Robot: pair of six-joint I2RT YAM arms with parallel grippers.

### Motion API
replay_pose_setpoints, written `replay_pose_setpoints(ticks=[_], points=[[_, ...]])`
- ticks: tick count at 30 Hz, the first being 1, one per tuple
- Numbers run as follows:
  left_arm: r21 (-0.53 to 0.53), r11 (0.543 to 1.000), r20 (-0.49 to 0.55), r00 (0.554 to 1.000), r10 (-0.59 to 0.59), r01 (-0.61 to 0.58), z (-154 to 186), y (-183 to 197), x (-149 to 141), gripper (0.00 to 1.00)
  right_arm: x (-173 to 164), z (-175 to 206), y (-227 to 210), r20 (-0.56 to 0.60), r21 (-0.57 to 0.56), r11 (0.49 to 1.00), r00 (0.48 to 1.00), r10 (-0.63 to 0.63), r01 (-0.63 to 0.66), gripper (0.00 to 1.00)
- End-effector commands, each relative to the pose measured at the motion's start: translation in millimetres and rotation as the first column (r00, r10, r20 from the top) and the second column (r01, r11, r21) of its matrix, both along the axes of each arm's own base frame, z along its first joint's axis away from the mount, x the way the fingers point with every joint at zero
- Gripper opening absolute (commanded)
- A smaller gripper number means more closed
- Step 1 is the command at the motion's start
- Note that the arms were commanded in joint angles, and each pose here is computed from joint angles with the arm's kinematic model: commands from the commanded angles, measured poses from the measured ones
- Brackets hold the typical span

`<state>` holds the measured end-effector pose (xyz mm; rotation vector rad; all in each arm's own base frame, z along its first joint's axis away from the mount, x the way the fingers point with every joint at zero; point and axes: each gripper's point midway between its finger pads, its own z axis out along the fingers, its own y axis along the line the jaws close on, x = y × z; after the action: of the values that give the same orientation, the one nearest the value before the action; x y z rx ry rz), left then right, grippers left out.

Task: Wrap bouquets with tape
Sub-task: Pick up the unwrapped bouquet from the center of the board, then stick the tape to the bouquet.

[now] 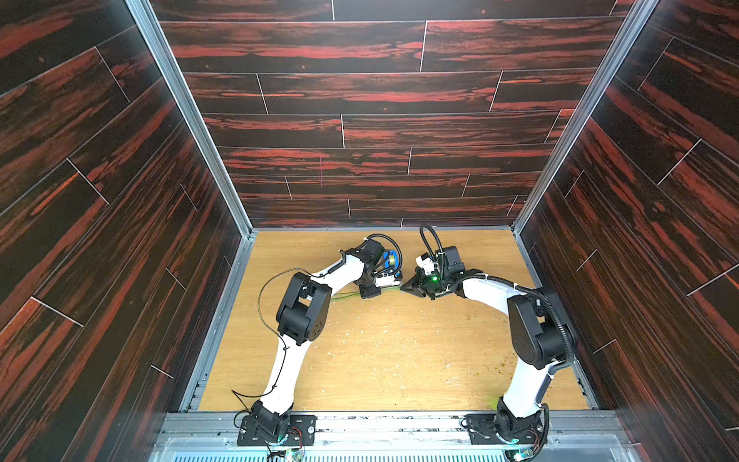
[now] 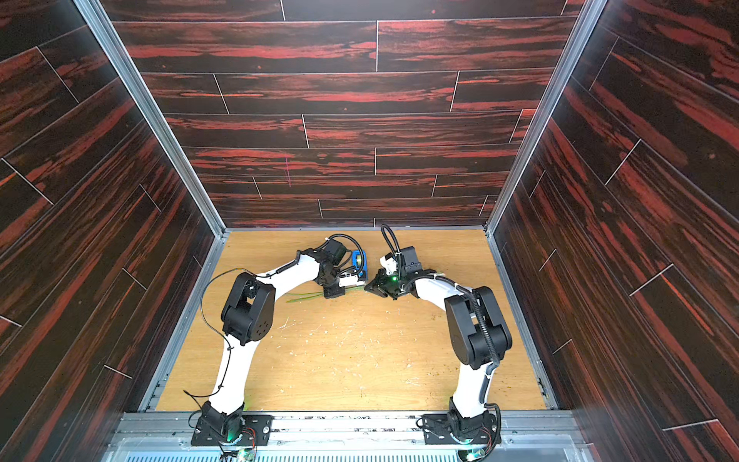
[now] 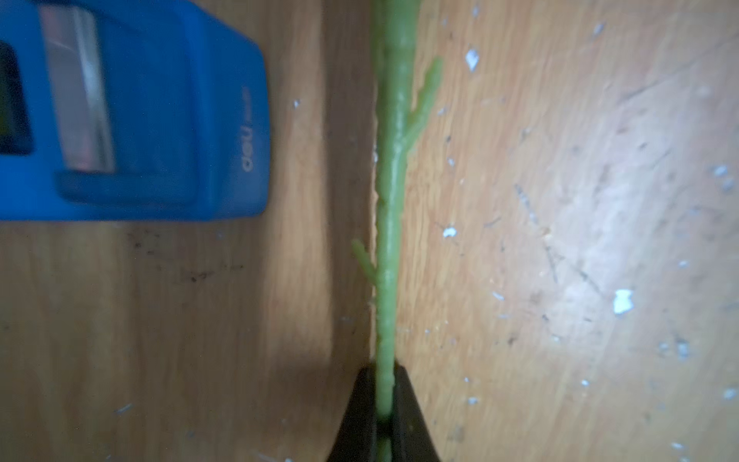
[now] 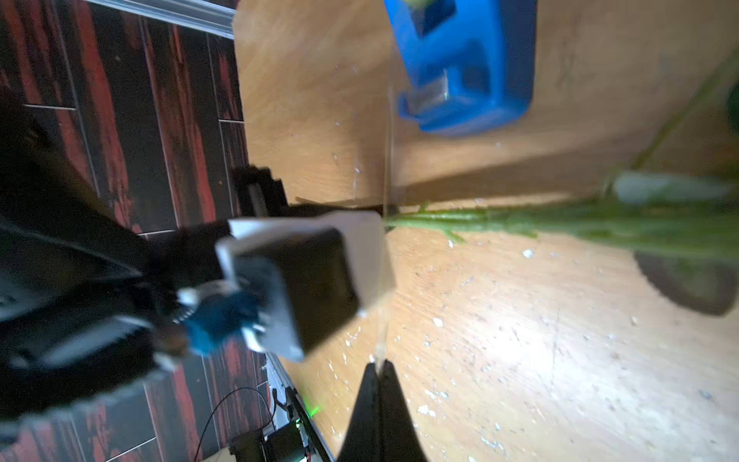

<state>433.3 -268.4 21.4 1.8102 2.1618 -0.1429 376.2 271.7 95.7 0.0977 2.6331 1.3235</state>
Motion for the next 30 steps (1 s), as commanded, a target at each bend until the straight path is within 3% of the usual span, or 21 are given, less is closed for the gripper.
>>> replay_pose_setpoints(ticks=[1,11,19,30], points=[[-0.081,0.997,-0.029,1.000,0.000,-0.002,13.9,-13.0,-1.3,0.00,-18.2,13.6,1.2,-0.008,0.021,0.999,0.999,0.041,-0.041,0.00],[-0.131,0.991,-0.011,1.000,-0.006,0.005,33.3,-18.4,4.3,0.00,-22.3,1.0,0.4,-0.026,0.015,0.999,0.999,0.044,-0.044,0.00],[-0.157,0.988,0.004,1.000,-0.003,0.004,45.3,-20.7,7.2,0.00,-23.1,-17.4,0.0,-0.034,-0.064,0.997,0.998,0.050,-0.052,0.00],[-0.223,0.975,0.019,1.000,-0.009,0.013,63.0,-24.9,4.7,0.00,2.6,-44.5,4.6,-0.012,-0.122,0.990,0.998,0.063,-0.064,0.00]])
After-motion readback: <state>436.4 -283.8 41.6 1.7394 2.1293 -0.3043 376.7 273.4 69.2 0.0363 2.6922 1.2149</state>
